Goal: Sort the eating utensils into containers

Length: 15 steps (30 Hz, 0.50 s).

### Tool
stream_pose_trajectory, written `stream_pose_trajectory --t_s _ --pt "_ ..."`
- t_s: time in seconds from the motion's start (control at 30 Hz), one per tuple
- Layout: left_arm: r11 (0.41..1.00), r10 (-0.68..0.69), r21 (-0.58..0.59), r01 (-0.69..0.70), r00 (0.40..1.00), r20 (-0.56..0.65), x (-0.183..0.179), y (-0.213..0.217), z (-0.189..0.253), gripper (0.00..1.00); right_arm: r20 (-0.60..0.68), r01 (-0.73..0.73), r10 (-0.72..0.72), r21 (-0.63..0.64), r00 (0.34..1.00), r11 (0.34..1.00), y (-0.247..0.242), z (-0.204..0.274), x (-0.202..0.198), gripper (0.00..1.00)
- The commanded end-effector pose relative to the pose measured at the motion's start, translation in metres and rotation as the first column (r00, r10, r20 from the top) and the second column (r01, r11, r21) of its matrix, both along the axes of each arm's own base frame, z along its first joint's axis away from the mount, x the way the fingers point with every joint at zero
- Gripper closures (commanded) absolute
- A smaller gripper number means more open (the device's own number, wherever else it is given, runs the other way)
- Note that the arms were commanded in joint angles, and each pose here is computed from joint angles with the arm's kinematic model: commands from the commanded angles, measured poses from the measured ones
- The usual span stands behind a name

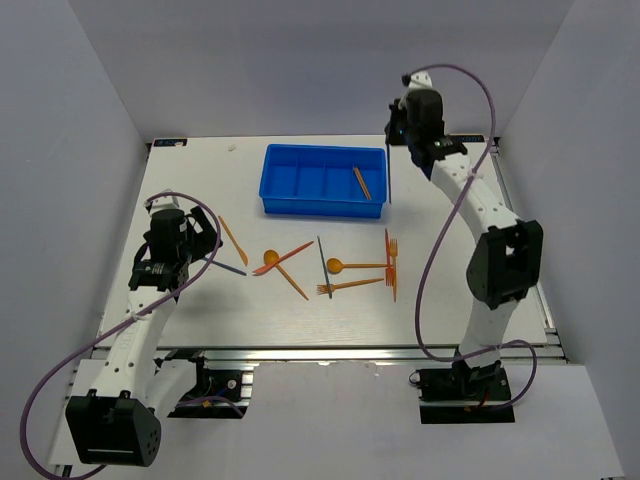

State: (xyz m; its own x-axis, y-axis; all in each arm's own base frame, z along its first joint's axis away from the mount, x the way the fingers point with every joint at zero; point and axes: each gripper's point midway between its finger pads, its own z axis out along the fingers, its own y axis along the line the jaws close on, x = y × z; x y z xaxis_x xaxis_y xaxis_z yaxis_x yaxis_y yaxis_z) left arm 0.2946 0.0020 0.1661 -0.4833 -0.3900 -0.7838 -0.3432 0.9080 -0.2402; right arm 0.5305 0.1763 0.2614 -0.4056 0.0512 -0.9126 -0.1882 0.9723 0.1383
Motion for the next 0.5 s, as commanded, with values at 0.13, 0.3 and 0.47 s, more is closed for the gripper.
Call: stream_pose_trajectory --t_s 0.13,0.3,0.47 --pt "1.0 -0.004 0.002 0.004 0.999 -0.034 -0.002 -0.002 -0.01 0.02 0.235 -0.07 0.053 0.066 0.97 0.995 0.039 0.062 0.09 1.0" --pt "1.0 -0.013 -0.003 0.013 0.999 -0.045 -0.001 -0.004 -0.013 0.02 0.33 -0.124 0.102 0.046 0.939 0.991 0.055 0.041 0.108 1.0" --pt "1.0 -0.021 -0.007 0.021 0.999 -0.042 0.0 -0.006 -0.012 0.02 0.384 -0.157 0.158 -0.034 0.91 0.987 0.062 0.016 0.121 1.0"
